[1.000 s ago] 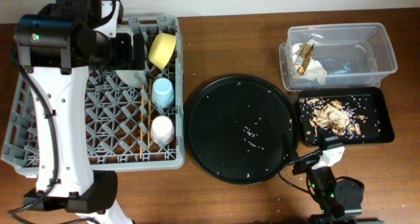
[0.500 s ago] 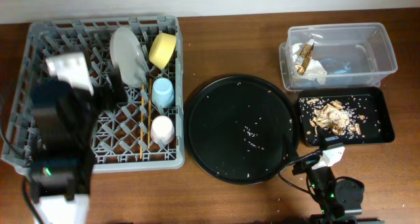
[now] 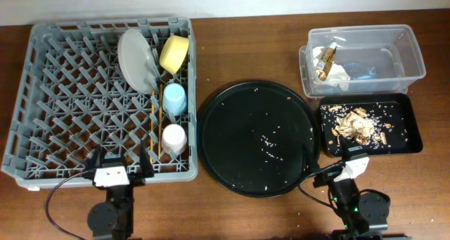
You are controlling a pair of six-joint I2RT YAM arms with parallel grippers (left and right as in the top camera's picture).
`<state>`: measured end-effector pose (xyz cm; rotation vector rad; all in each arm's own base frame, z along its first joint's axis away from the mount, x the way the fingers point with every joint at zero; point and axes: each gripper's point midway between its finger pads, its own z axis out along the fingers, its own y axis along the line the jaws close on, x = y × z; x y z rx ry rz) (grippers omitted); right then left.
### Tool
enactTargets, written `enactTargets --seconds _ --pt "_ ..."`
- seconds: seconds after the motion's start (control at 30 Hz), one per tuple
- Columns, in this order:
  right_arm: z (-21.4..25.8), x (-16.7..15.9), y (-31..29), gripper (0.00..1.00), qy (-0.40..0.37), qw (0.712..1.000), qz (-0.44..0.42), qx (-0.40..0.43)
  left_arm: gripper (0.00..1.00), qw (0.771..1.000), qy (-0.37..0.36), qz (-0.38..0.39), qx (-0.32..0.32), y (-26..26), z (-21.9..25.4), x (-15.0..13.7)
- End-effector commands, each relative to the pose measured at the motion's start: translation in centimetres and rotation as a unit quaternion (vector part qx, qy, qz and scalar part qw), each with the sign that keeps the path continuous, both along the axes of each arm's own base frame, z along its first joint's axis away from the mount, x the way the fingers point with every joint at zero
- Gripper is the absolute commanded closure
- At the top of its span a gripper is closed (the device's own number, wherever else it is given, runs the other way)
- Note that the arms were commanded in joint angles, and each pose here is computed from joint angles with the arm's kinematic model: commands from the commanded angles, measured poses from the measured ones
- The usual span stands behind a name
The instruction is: Sort waste into correct bins and load items into the dishwasher rack
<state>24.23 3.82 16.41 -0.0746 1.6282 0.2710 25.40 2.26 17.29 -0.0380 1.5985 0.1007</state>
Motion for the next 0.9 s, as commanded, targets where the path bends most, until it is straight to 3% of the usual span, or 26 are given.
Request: enactTargets --seconds 0.0,0.87 --pt "-0.3 0.0 0.1 0.02 0.001 1.000 0.003 -0.003 0.00 0.998 0.005 -0.020 0.054 -1.0 -0.4 -0.6" --pt "-0.3 0.0 0.1 0.01 0.001 1.000 0.003 -0.003 0.00 0.997 0.031 -0.031 0.066 -1.6 -1.7 -0.8"
